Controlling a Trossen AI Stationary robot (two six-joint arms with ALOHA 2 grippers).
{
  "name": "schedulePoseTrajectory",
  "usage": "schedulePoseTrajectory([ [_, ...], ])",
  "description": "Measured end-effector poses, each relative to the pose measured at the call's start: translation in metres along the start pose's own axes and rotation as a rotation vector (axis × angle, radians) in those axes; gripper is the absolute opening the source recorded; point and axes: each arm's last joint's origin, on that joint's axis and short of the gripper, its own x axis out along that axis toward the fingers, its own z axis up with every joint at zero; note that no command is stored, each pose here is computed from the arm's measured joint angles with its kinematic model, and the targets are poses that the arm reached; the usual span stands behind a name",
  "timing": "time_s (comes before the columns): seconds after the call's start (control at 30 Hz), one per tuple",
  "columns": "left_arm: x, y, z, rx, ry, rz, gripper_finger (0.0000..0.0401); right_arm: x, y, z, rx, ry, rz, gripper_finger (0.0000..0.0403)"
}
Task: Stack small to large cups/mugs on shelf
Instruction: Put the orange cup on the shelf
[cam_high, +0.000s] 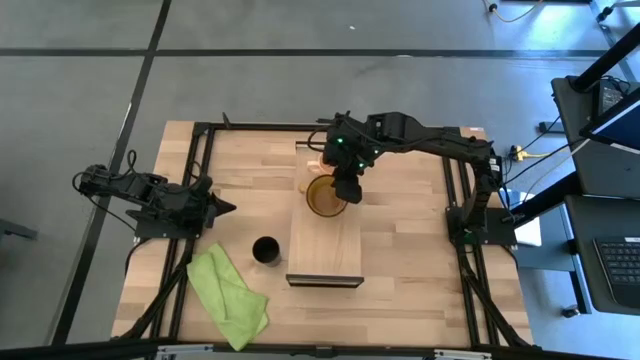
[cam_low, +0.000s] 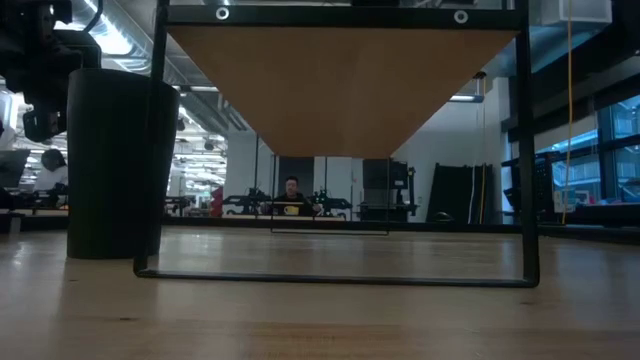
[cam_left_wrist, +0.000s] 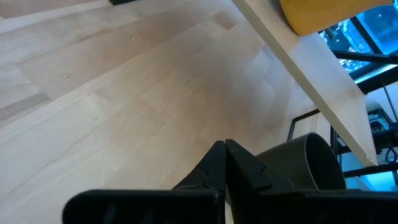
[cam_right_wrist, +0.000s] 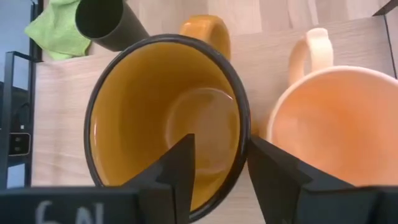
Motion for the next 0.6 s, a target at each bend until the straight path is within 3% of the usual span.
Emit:
schedulePoseTrajectory([
  [0.2, 0.0, 0.0, 0.0, 0.0, 0.0, 0.0, 0.0, 0.0002, -0.0004, 0.0, -0.018, 0.001, -0.004, 0.013],
  [0.6, 0.0, 0.0, -0.0001, -0.004, 0.001, 0.0, 0.0, -0.0003, -0.003, 0.0003, -0.036, -0.005, -0.001, 0.0014],
])
